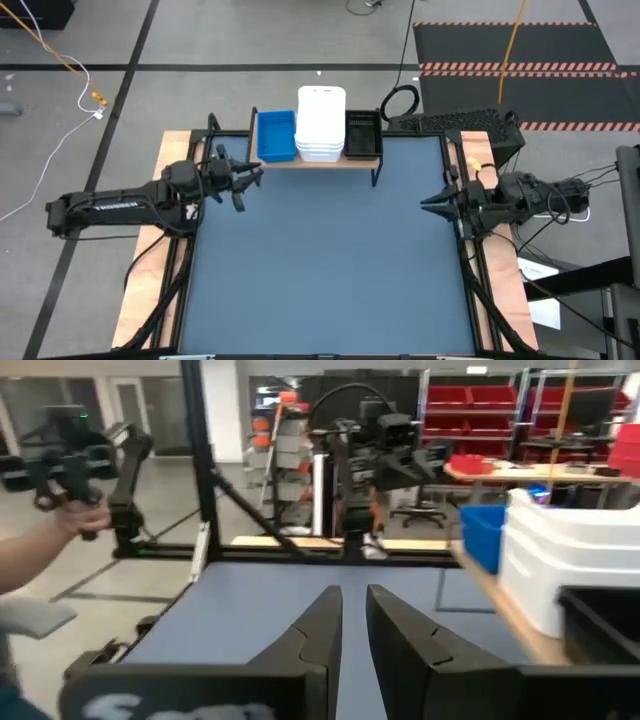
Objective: Stack baskets on shelf by color
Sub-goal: Return to Home Position
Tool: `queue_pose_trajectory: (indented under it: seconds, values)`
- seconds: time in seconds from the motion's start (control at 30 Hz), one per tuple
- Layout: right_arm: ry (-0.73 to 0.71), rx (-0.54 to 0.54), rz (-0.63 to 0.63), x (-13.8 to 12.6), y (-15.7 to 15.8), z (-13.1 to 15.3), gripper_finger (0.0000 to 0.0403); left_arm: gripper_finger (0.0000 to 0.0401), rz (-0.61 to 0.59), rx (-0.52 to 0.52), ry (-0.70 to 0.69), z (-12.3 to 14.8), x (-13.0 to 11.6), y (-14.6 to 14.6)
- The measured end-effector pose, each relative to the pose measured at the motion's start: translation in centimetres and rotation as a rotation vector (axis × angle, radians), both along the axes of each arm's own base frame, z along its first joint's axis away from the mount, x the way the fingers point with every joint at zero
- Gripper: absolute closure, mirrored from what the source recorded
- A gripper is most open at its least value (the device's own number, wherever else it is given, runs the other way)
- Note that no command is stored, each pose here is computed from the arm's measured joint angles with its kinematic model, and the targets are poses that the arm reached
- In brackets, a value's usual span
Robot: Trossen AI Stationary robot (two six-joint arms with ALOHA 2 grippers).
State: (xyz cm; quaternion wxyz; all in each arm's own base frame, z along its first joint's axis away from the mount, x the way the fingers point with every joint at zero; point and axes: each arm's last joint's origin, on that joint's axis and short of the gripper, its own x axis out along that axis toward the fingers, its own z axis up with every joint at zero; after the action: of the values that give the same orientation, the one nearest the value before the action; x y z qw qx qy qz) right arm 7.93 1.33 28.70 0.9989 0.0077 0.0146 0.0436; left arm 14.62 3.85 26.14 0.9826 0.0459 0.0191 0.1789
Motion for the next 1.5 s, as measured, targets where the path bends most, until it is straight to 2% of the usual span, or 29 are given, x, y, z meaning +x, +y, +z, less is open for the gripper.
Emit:
queue_pose_trajectory:
  seconds: [0.17,0.3,0.4,0.63,0.8,0.93,1.07,1.2,1.33,1.5]
  values:
    - [0.017,-0.005,0.020,1.0,0.3,-2.5,0.0360,0.0295,0.001,0.018,-0.028,-2.1,-0.2,0.0]
    - [-0.120,0.022,0.092,2.0,0.7,-4.8,0.0360,0.0295,0.036,0.060,-0.087,-3.4,-0.5,0.2]
    - [-0.164,0.033,0.126,2.3,0.9,-6.3,0.0360,0.0295,0.039,0.046,-0.134,-4.0,-0.8,0.3]
    - [-0.146,0.025,0.115,2.4,0.8,-8.4,0.0360,0.0295,0.030,0.001,-0.133,-5.5,-1.2,0.2]
    - [-0.146,0.022,0.039,2.5,0.6,-10.3,0.0360,0.0295,0.022,-0.038,-0.156,-6.6,-1.6,0.0]
    - [-0.253,0.036,0.019,2.3,0.3,-9.6,0.0360,0.0295,0.003,-0.029,-0.214,-7.5,-2.0,-0.3]
    - [-0.232,0.026,-0.001,2.4,0.2,-9.8,0.0360,0.0295,-0.018,-0.046,-0.212,-7.9,-2.0,-0.4]
    - [-0.230,0.008,-0.016,2.4,0.1,-9.8,0.0360,0.0295,-0.070,-0.072,-0.148,-8.5,-1.9,-0.6]
    - [-0.221,0.005,-0.012,2.4,0.1,-9.9,0.0360,0.0295,-0.073,-0.122,-0.132,-8.8,-1.8,-0.6]
    - [-0.221,0.005,-0.012,2.4,0.1,-9.9,0.0360,0.0295,-0.073,-0.124,-0.128,-8.8,-1.8,-0.6]
